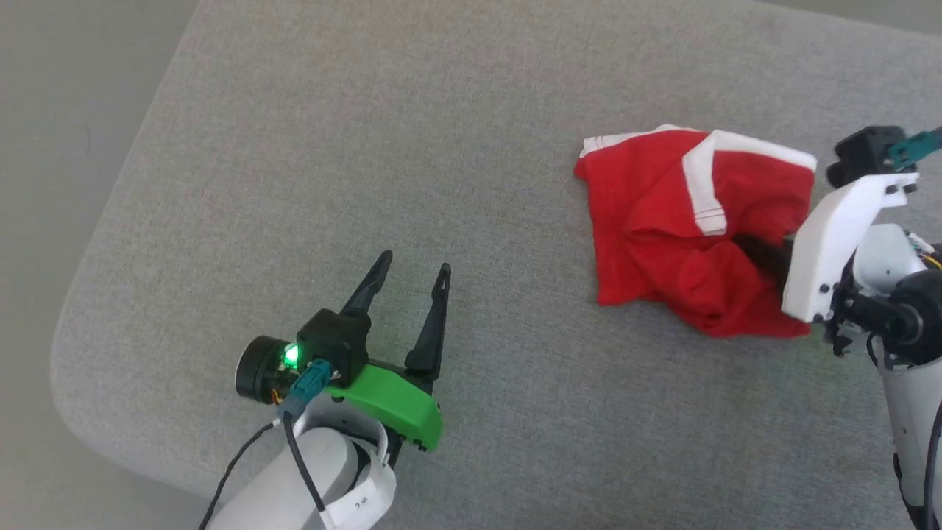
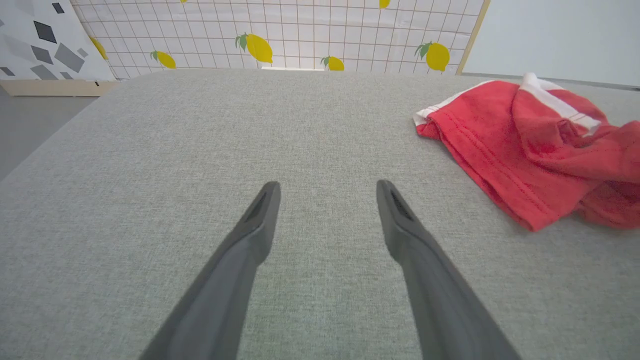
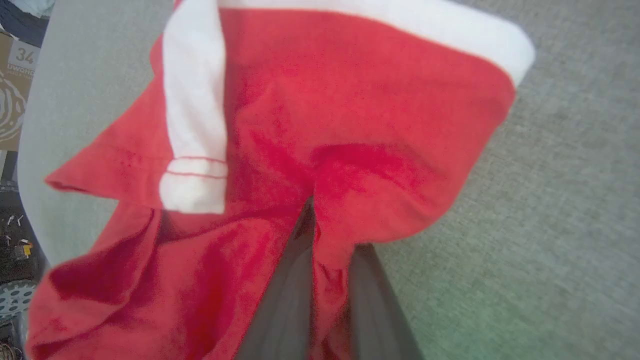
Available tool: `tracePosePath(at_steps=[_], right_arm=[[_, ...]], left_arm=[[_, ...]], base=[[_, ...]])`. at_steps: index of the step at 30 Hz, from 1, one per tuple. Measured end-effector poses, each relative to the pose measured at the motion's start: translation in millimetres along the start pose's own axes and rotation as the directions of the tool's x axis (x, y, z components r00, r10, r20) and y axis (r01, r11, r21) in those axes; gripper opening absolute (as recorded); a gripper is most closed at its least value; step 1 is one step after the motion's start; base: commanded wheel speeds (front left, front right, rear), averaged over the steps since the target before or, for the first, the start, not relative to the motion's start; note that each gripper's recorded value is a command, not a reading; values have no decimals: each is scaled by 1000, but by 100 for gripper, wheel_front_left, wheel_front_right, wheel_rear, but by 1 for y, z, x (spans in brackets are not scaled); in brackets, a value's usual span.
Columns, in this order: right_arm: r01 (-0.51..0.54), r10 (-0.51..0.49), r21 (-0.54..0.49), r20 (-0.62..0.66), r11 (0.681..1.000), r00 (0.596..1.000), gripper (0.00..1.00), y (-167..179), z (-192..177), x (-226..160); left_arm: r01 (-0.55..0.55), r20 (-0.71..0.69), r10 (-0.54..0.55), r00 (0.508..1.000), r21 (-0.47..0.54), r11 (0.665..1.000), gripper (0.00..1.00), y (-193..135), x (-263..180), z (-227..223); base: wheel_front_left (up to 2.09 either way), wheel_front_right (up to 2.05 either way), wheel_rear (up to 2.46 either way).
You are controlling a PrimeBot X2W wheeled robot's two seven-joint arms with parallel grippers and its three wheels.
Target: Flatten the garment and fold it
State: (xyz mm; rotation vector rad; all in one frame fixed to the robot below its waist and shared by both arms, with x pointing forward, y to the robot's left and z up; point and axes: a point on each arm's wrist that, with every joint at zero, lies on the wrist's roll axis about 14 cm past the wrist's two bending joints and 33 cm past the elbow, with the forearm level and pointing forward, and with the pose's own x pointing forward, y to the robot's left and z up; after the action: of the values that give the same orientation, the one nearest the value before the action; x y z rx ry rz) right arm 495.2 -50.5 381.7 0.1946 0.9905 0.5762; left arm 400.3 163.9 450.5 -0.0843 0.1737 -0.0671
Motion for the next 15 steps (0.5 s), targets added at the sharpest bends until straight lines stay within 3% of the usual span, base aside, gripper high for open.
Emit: tracePosePath(at_steps=[5,9,15], right_arm=[[41,-34,-124,56,991,998,0,0,12,-20],[89,-73,-242,74,966,995,0,-5,15,-45],[183,-179,-410,50,893,983,0,-32,7,-91]], left_arm=[[33,19,-33,999,-2,999,100,-10,-1,6],[81,31,-81,996,-7,997,100,-25,1,9],[193,48,-192,980,-30,981,100,-63,8,13]], base=[[0,0,0],[0,0,0],[0,0,0]])
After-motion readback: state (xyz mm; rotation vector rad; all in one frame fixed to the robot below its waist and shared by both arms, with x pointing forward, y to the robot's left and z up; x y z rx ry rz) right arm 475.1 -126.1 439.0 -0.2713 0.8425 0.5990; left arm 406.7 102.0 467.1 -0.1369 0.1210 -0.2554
